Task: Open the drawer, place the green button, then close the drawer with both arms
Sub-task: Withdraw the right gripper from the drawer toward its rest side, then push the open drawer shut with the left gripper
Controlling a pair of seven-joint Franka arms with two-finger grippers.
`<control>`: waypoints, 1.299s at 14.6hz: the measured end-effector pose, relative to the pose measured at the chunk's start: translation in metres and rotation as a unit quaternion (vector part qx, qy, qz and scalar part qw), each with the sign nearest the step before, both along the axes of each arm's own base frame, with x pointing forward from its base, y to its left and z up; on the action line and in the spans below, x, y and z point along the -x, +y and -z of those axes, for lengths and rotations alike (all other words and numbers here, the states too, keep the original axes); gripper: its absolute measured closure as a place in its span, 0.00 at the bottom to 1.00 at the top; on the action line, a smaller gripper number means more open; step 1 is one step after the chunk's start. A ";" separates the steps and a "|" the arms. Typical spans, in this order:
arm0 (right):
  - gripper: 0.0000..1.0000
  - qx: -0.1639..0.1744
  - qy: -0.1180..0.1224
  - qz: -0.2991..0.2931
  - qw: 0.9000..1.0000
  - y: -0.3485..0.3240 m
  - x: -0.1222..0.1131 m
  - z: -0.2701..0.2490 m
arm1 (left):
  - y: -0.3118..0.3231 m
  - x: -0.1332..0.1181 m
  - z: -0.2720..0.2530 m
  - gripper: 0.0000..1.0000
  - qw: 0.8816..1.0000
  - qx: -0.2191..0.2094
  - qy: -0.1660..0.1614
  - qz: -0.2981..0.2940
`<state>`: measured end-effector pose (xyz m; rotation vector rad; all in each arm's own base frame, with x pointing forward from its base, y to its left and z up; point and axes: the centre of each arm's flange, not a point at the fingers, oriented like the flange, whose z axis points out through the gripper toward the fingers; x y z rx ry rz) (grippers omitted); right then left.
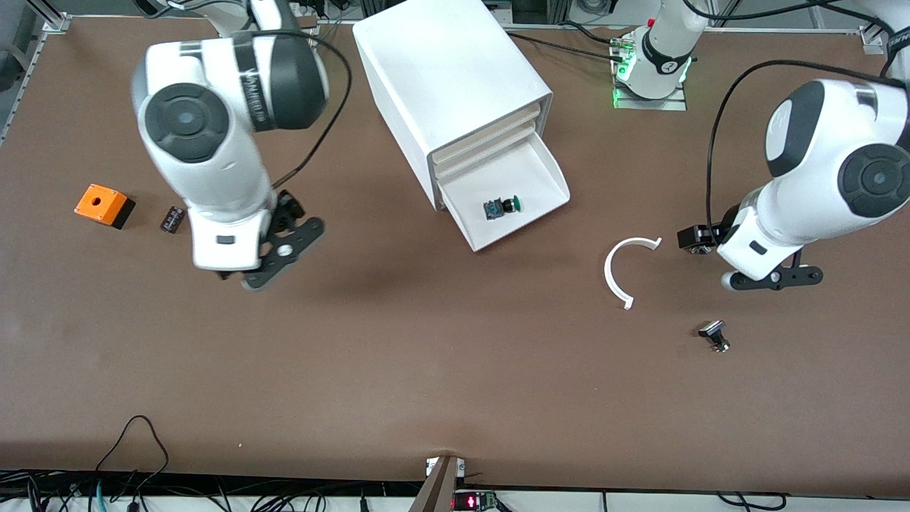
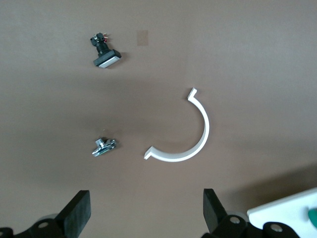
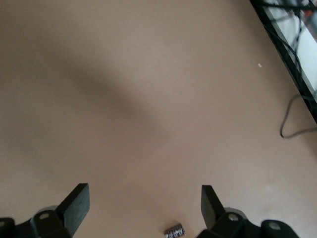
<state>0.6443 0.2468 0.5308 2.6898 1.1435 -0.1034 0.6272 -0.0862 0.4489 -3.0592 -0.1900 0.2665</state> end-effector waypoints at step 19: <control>0.00 -0.118 0.043 0.160 0.979 -0.279 -0.009 -0.015 | -0.188 0.027 0.216 0.00 0.981 0.042 -0.070 -0.178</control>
